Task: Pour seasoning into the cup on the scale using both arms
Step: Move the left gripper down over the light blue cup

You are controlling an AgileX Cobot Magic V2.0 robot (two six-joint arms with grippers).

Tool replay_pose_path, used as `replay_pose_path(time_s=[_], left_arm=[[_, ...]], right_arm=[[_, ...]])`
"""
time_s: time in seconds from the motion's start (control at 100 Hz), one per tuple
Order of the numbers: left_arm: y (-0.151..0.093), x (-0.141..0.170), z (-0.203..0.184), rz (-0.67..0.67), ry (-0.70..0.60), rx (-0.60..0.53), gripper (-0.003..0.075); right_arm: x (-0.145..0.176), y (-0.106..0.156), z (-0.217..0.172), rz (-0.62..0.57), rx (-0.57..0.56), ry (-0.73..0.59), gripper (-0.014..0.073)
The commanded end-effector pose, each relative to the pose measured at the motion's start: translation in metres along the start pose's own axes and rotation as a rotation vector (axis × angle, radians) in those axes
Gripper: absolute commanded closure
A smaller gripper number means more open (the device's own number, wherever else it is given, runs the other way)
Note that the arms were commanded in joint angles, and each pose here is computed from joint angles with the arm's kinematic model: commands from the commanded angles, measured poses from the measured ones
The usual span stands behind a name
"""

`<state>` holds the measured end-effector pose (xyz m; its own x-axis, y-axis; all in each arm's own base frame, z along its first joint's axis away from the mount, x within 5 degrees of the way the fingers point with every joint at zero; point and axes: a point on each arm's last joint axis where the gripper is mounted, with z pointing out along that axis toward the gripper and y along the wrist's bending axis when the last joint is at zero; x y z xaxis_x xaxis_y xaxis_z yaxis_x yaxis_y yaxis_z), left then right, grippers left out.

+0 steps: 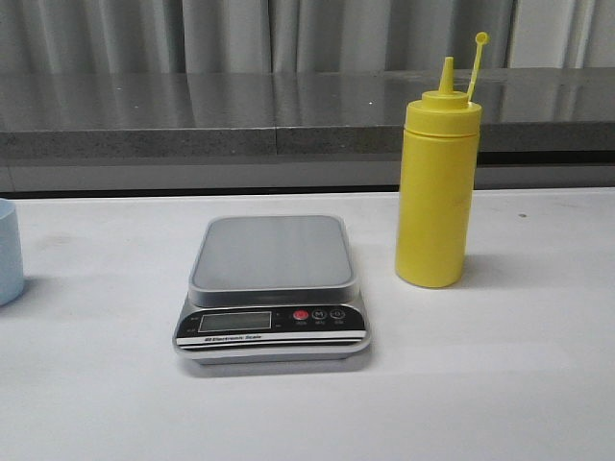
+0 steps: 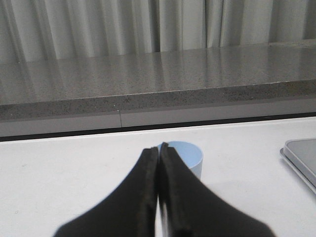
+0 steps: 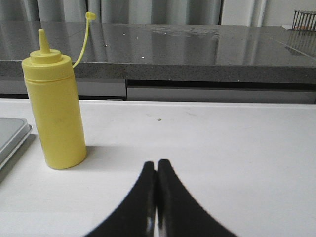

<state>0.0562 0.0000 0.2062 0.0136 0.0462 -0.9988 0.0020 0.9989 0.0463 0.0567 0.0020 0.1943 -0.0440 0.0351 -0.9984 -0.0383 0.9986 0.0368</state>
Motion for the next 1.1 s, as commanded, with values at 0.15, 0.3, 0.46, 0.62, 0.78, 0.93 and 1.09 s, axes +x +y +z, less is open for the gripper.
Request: replay_pose_path(time_s=[0.15, 0.3, 0.46, 0.62, 0.78, 0.93, 1.09], left_arm=[[-0.001, 0.004, -0.001, -0.008, -0.078, 0.005, 0.0740], [-0.001, 0.004, -0.001, -0.008, -0.078, 0.005, 0.0740], [-0.001, 0.004, -0.001, -0.008, -0.078, 0.005, 0.0740], [-0.001, 0.004, -0.001, -0.008, -0.078, 0.005, 0.0740], [-0.001, 0.004, -0.001, -0.008, -0.078, 0.005, 0.0740], [-0.001, 0.003, -0.001, -0.008, -0.087, 0.005, 0.0740], [0.000, -0.008, -0.002, -0.018, -0.155, 0.004, 0.0740]], right_arm=[[-0.015, 0.001, -0.003, -0.011, -0.002, -0.122, 0.0661], [-0.015, 0.001, -0.003, -0.011, -0.002, -0.122, 0.0661], [-0.015, 0.001, -0.003, -0.011, -0.002, -0.122, 0.0661], [-0.015, 0.001, -0.003, -0.011, -0.002, -0.122, 0.0661], [-0.015, 0.001, -0.003, -0.011, -0.002, -0.122, 0.0661], [-0.015, 0.001, -0.003, -0.011, -0.002, -0.122, 0.0661], [-0.015, 0.001, -0.003, -0.011, -0.002, -0.122, 0.0661]])
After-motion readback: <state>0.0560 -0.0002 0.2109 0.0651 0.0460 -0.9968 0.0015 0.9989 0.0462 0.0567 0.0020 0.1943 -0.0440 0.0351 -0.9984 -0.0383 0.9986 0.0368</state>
